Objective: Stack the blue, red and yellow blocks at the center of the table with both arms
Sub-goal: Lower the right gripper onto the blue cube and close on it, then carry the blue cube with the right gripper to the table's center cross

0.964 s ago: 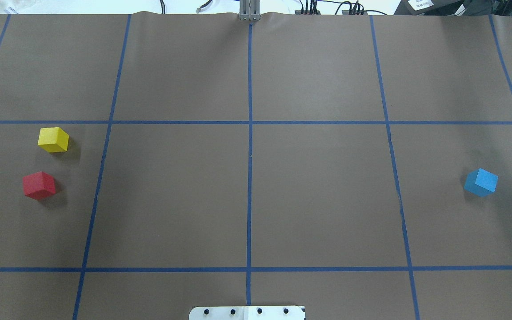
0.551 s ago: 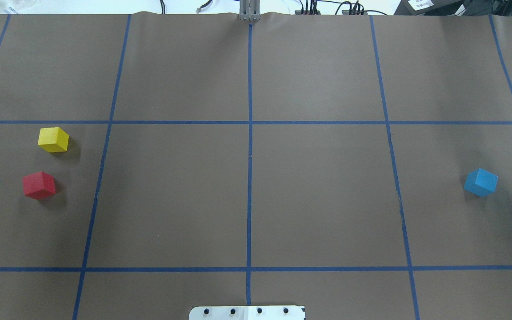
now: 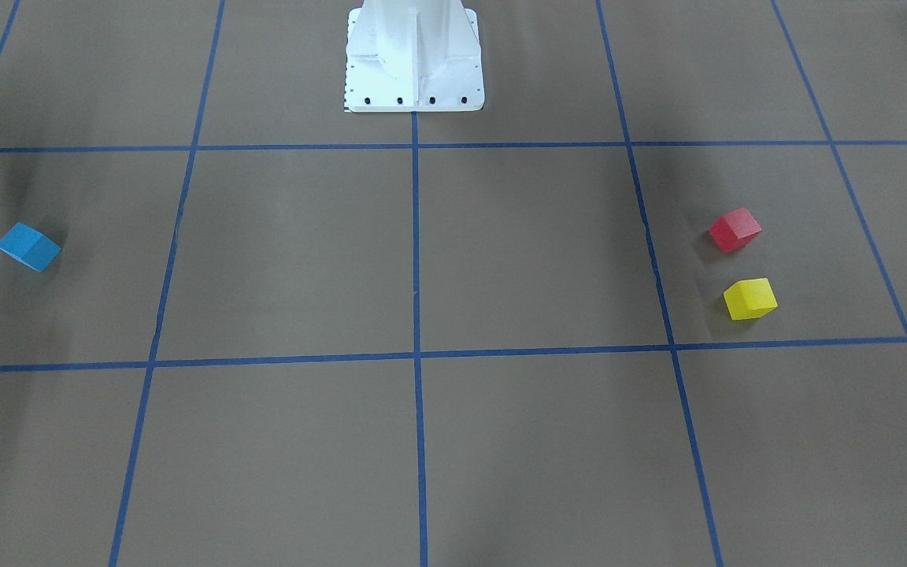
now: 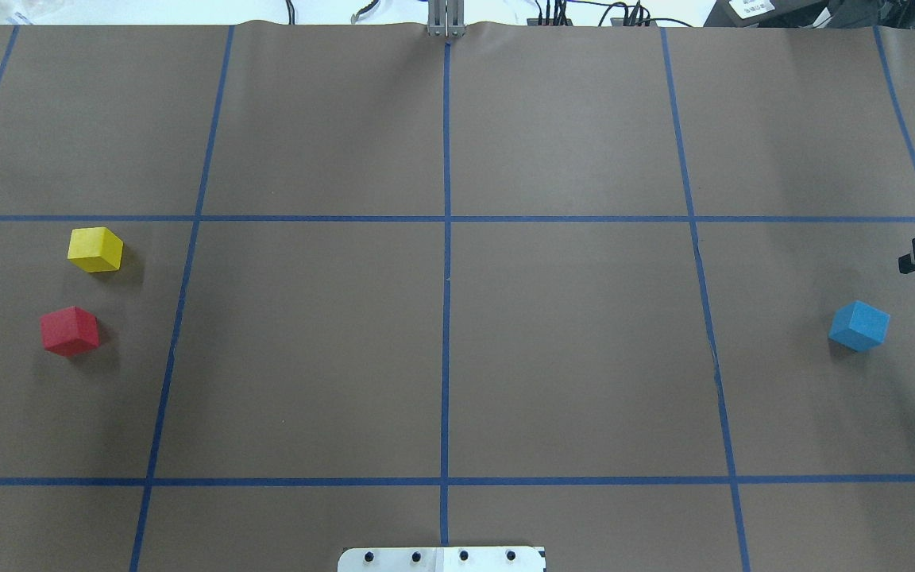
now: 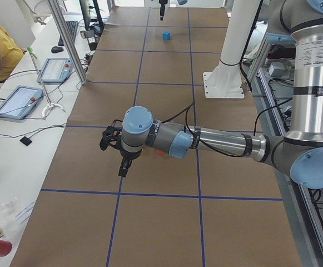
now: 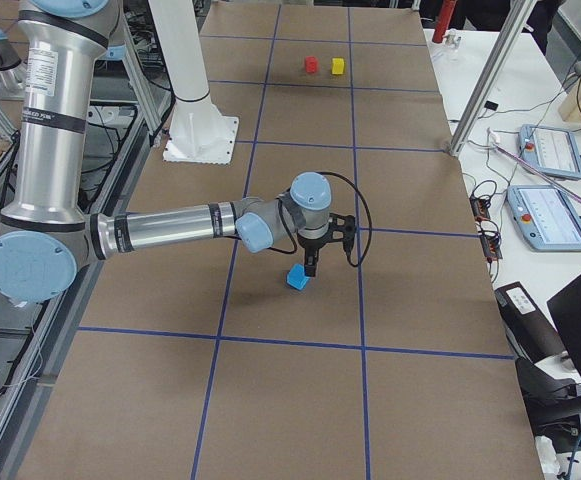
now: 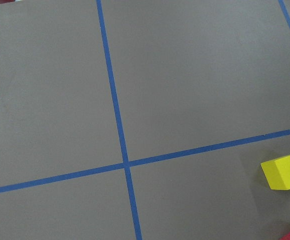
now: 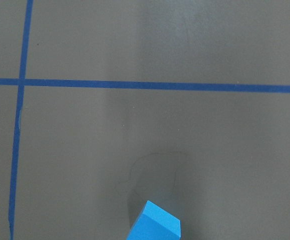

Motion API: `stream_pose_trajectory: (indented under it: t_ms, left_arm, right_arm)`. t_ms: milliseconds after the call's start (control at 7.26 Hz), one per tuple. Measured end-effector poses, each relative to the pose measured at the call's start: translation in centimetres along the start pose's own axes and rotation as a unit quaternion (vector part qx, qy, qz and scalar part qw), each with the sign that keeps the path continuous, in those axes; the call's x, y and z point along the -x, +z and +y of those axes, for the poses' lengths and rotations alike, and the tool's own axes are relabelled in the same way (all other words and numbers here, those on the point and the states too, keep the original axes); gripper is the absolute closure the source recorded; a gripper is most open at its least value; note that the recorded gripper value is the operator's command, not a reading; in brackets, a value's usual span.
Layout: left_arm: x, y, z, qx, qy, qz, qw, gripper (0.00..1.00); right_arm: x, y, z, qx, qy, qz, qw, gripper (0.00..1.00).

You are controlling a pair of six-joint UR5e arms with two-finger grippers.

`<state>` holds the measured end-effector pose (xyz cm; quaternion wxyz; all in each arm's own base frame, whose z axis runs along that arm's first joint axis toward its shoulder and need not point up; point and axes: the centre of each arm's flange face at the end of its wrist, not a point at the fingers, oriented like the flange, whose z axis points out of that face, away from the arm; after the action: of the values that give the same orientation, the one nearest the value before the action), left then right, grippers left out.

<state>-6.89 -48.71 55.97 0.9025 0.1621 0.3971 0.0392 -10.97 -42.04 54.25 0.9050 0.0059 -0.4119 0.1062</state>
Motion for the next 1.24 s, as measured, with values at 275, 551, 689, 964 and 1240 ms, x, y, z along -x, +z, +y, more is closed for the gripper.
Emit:
stream_pose_trajectory:
  t_ms: [275,551,689,964,1240]
  left_arm:
    - [-0.1,0.0,0.0,0.0,0.001,0.002,1.0,0.0]
    - [-0.3,0.0,0.0,0.0,0.0,0.011,0.9999,0.0]
    - [-0.3,0.0,0.0,0.0,0.001,0.014,0.9999,0.0]
    - [-0.4,-0.1,0.1,0.0,0.001,0.015,0.9999,0.0]
    - [-0.4,-0.1,0.1,0.0,0.001,0.015,0.9999,0.0]
  right_arm:
    - [2.0,3.5,3.7,-0.051,0.088,0.041,0.994,0.05]
    - [3.0,6.8,5.9,-0.104,0.139,0.074,0.9821,0.05]
    - [3.3,8.3,6.6,-0.122,0.153,0.085,0.977,0.05]
    - [3.5,10.7,7.5,-0.146,0.162,0.104,0.9704,0.04]
    - [3.2,12.4,8.0,-0.158,0.154,0.119,0.968,0.79]
